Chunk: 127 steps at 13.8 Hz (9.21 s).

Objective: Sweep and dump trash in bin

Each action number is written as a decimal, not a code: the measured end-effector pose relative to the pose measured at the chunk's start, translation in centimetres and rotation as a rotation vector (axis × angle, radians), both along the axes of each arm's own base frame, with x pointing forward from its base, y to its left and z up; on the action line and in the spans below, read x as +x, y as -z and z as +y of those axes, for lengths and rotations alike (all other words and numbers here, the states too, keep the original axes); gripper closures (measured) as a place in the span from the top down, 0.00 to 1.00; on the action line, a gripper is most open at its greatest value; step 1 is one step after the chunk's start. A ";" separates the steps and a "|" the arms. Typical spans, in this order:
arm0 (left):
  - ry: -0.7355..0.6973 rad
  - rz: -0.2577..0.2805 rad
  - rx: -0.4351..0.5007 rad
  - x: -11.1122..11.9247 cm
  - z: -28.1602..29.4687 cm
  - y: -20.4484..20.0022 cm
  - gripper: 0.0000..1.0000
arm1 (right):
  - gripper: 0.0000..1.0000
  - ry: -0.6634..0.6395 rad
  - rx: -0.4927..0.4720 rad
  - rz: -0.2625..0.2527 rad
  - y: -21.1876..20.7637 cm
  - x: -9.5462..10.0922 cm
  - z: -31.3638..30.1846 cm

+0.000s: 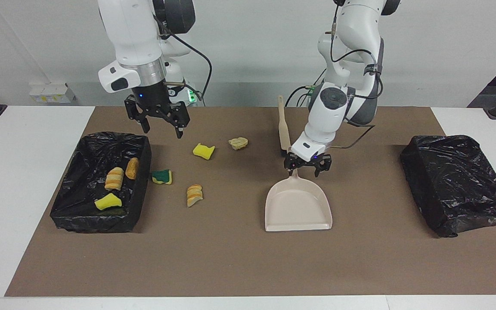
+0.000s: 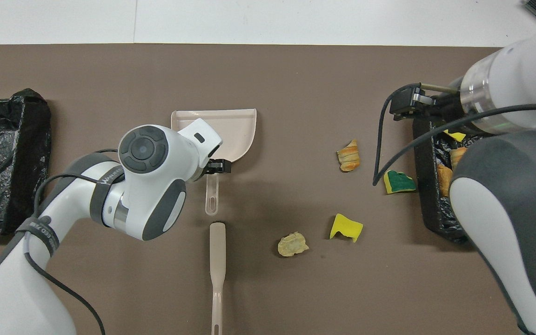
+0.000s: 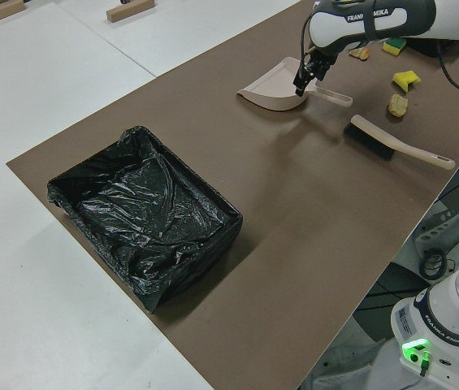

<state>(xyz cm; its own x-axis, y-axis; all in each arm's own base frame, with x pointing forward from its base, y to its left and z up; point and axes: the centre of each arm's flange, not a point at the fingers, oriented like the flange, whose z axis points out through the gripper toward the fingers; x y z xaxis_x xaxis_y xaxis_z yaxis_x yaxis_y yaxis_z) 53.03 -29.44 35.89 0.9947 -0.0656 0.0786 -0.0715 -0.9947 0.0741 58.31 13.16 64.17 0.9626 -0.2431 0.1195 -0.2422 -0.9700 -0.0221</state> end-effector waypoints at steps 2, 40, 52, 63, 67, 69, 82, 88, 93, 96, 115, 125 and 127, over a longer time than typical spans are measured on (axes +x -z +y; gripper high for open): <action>-0.019 0.006 0.000 -1.7 -1.1 0.8 1.00 | 1.00 0.013 -0.004 0.003 -1.3 -1.0 -0.9; 1.169 0.023 0.121 8.9 28.7 -4.1 0.31 | 1.00 -0.049 0.005 0.196 14.4 -25.1 31.4; 1.590 0.004 0.125 5.7 28.3 -1.2 0.31 | 0.93 -0.080 -0.017 0.165 28.1 -32.5 38.1; 1.611 0.001 0.130 4.1 27.5 -0.8 0.31 | 0.38 -0.119 -0.052 0.169 30.9 -34.3 37.9; 1.612 0.000 0.131 4.1 27.5 -0.8 0.31 | 0.27 -0.106 -0.030 0.135 29.3 -32.6 37.6; 1.612 -0.001 0.131 4.1 27.4 -0.9 0.31 | 0.27 -0.082 -0.010 0.117 27.9 -31.2 36.9; 1.562 0.063 0.109 -2.7 11.6 -0.6 0.31 | 0.27 -0.001 -0.469 0.181 26.8 -26.6 15.6; 1.535 0.092 0.138 -8.8 6.5 -0.6 0.31 | 0.27 -0.240 -0.626 0.222 27.9 -19.0 7.5; 1.494 0.114 0.170 -13.8 4.5 -0.3 0.31 | 0.27 -0.260 -0.716 0.215 28.5 -17.4 4.5; 1.440 0.114 0.182 -15.4 3.3 -0.4 0.31 | 0.27 -0.289 -0.774 0.218 29.6 -17.8 3.6; 1.300 0.139 0.192 -16.4 2.7 -0.3 0.31 | 0.27 -0.275 -0.443 0.227 30.6 -20.7 13.3; 1.297 0.139 0.192 -16.3 2.7 -0.3 0.31 | 0.27 -0.210 -0.317 0.240 23.2 -18.5 16.0; 1.296 0.139 0.192 -16.3 2.7 -0.3 0.31 | 0.27 -0.212 -0.328 0.252 22.7 -19.0 15.5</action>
